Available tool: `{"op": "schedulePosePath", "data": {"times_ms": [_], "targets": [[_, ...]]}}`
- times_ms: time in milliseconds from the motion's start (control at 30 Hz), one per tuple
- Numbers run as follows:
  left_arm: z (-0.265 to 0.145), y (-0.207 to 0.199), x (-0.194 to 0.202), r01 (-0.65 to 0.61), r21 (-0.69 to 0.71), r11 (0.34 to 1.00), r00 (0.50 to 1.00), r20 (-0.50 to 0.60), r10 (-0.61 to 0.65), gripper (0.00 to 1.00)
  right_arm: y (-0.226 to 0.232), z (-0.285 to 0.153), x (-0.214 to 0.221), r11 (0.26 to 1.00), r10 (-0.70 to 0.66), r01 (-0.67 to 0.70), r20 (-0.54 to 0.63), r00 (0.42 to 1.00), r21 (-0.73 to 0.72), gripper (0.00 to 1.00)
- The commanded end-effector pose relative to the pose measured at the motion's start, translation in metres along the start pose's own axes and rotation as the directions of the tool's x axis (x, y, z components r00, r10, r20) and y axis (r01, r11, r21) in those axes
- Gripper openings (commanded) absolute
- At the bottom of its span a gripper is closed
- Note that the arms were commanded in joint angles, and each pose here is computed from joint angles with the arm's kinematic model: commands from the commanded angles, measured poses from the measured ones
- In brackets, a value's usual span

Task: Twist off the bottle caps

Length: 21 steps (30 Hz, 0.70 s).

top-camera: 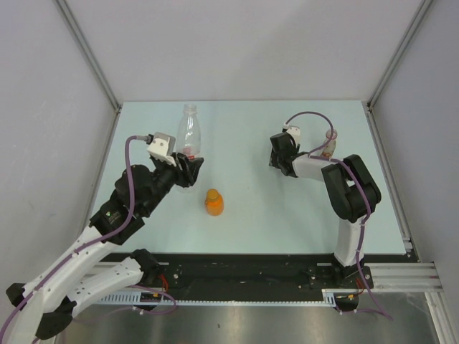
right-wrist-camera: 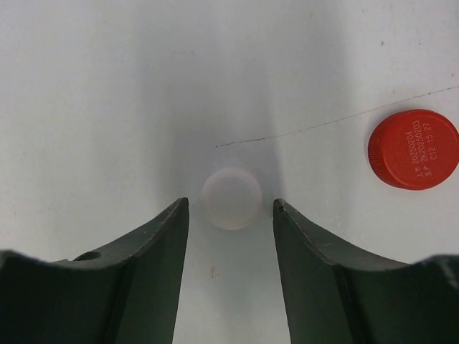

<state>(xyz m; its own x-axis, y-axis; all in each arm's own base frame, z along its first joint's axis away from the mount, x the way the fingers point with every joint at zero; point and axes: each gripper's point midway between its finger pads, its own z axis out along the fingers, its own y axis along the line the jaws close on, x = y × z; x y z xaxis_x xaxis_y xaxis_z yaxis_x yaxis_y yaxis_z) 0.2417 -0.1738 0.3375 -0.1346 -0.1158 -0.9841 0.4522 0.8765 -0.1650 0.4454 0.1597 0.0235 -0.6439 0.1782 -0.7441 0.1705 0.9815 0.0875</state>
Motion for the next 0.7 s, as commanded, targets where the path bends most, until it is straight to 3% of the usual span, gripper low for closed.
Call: {"op": "schedulePosePath", "data": {"times_ms": [0,233,367,467,533,600,633,667], "targets": [[-0.002,0.0,-0.005,0.016,0.005,1.0,1.0,0.025,-0.016,0.17,-0.01,-0.003,0.016,0.999,-0.005,0.008,-0.07,0.998,0.037,0.55],[0.001,0.001,-0.005,0.01,-0.006,1.0,1.0,0.024,-0.009,0.17,0.011,-0.061,-0.04,0.995,0.074,-0.072,0.026,0.997,-0.073,0.59],[0.003,0.0,-0.005,0.012,-0.004,1.0,1.0,0.028,-0.012,0.18,0.017,-0.114,-0.063,0.992,0.059,-0.051,0.07,0.996,-0.111,0.59],[0.006,-0.002,-0.002,0.006,0.005,1.0,1.0,0.019,-0.006,0.18,0.033,-0.174,-0.088,0.973,0.066,-0.035,0.132,0.989,-0.228,0.59],[0.008,-0.009,-0.003,-0.005,0.046,0.999,1.0,0.023,0.004,0.15,0.051,-0.234,-0.108,0.916,0.087,-0.002,0.195,0.977,-0.401,0.59],[0.005,-0.04,0.001,-0.056,0.23,0.972,0.998,0.022,0.052,0.15,0.066,-0.279,-0.125,0.841,0.126,0.031,0.251,0.96,-0.541,0.59],[0.002,-0.056,-0.001,-0.068,0.32,0.945,0.998,0.036,0.06,0.15,0.077,-0.324,-0.137,0.736,0.166,0.065,0.273,0.948,-0.674,0.6],[-0.007,-0.078,0.004,-0.085,0.452,0.888,0.996,0.036,0.077,0.15,0.079,-0.346,-0.142,0.68,0.186,0.086,0.285,0.94,-0.728,0.61]]}}
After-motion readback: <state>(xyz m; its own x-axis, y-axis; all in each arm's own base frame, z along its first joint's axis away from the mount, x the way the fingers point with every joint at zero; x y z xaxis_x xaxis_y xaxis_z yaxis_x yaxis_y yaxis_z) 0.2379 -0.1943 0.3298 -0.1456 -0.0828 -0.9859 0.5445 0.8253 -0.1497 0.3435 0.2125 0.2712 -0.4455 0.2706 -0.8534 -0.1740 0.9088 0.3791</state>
